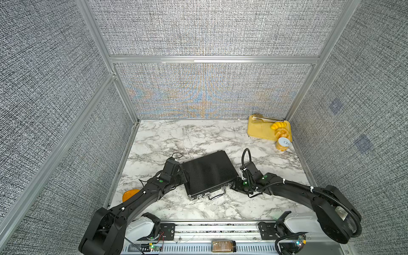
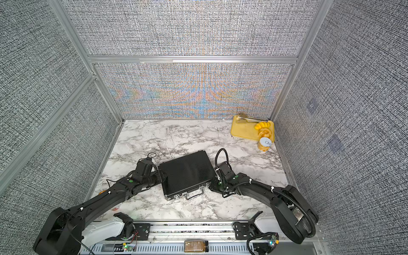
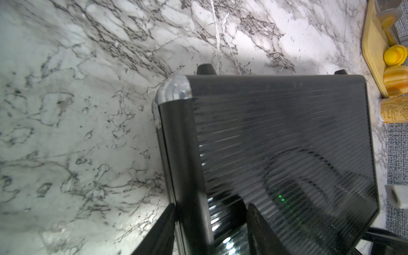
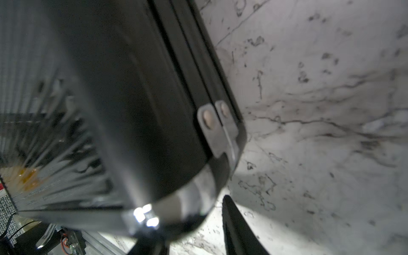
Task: Close the poker set cases
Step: Fasten the fastener on the poker set case.
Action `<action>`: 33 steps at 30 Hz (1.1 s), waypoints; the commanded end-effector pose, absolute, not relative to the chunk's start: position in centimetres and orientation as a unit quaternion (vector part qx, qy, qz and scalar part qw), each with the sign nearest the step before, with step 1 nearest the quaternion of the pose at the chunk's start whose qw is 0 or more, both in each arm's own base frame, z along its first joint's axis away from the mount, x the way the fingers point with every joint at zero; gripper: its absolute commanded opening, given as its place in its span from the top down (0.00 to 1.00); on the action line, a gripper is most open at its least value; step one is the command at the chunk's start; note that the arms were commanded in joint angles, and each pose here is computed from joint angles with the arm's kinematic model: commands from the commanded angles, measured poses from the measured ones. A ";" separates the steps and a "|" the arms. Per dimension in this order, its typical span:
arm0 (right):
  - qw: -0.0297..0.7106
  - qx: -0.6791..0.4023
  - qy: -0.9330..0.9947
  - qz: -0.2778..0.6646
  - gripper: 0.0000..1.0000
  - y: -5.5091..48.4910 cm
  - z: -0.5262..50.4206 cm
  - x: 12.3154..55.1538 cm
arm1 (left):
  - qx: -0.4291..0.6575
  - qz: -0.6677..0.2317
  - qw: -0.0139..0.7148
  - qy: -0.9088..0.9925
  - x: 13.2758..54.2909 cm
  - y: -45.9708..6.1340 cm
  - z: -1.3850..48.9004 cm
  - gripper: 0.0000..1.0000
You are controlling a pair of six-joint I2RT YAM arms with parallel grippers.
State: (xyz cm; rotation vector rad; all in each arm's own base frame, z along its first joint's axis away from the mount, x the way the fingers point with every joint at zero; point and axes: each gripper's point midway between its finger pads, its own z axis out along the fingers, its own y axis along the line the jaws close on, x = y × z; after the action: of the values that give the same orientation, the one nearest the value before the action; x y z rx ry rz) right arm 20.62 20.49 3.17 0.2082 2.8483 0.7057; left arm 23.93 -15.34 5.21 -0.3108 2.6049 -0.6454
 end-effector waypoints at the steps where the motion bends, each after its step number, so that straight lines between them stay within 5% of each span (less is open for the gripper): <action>1: 0.105 0.084 0.964 0.231 0.60 20.1 3.3 20.7 | -0.098 -0.193 0.085 0.973 17.8 -14.1 1.7 0.49; 12: 0.125 0.134 0.946 0.269 0.62 19.8 5.4 19.1 | -0.090 -0.197 0.094 0.972 18.2 -14.3 2.2 0.49; 20: 0.149 0.184 0.918 0.318 0.86 20.9 6.1 19.7 | -0.089 -0.194 0.090 0.973 17.6 -13.9 2.0 0.49; 33: 0.158 0.217 0.902 0.338 0.88 21.6 4.9 20.8 | -0.093 -0.194 0.087 0.973 17.3 -13.8 2.0 0.48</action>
State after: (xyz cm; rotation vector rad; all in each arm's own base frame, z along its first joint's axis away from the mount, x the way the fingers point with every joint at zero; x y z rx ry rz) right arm 19.98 20.84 4.32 0.5932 2.6294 0.9112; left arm 22.86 -15.68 5.45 -0.2664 2.6203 -0.6919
